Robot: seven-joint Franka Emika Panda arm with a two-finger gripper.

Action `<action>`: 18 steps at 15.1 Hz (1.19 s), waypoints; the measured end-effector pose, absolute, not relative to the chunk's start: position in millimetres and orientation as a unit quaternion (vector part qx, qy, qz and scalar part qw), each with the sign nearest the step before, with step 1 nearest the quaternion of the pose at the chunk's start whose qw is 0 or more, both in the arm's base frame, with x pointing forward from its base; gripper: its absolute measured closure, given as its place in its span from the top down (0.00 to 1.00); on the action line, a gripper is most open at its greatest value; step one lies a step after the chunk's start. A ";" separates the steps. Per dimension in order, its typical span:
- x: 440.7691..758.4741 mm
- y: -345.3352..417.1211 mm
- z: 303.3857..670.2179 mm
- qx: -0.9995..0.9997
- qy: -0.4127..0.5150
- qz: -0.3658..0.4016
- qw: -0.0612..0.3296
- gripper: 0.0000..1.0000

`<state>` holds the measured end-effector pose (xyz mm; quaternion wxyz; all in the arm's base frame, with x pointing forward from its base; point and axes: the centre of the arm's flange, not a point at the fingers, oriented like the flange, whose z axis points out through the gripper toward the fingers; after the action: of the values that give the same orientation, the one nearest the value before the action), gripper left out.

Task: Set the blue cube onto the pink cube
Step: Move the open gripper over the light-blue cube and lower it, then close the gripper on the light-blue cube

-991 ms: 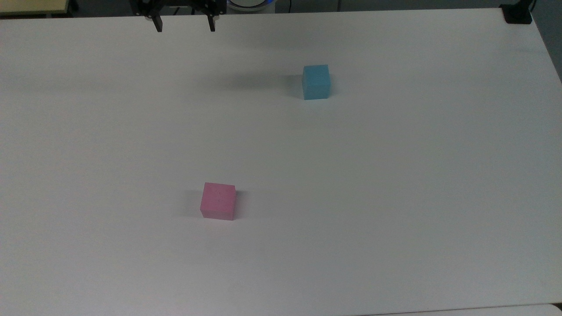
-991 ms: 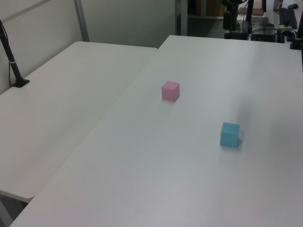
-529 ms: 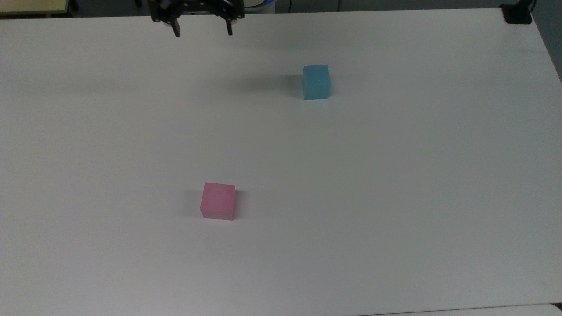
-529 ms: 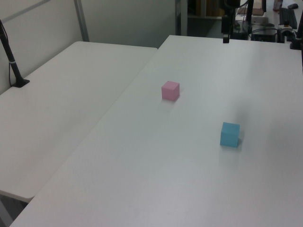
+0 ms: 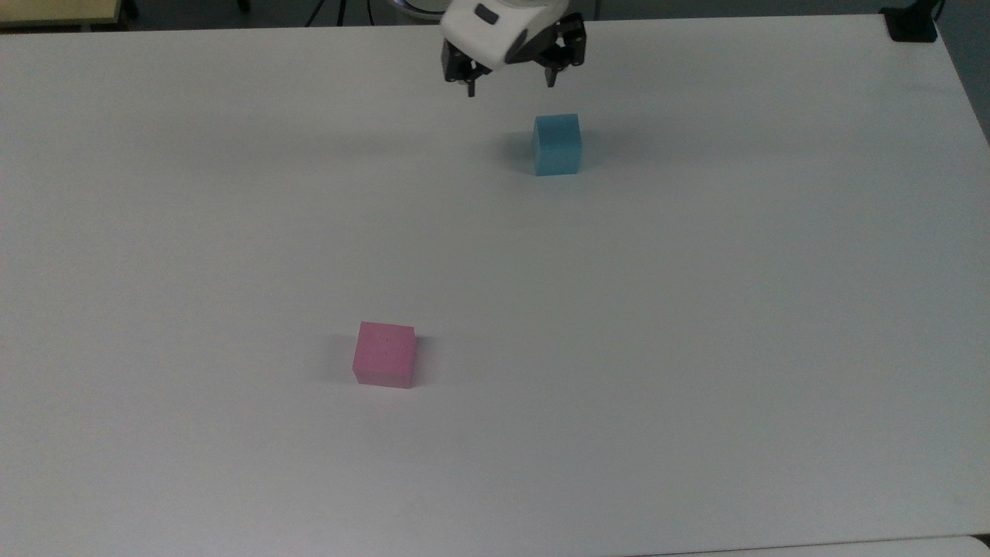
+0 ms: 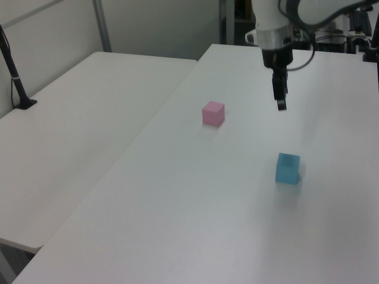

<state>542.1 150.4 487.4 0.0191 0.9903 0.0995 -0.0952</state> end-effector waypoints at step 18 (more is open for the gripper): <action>514.3 233.3 326.4 0.984 0.090 -0.134 0.078 0.91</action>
<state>514.3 233.3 326.4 0.0776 0.9838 0.0902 -0.1343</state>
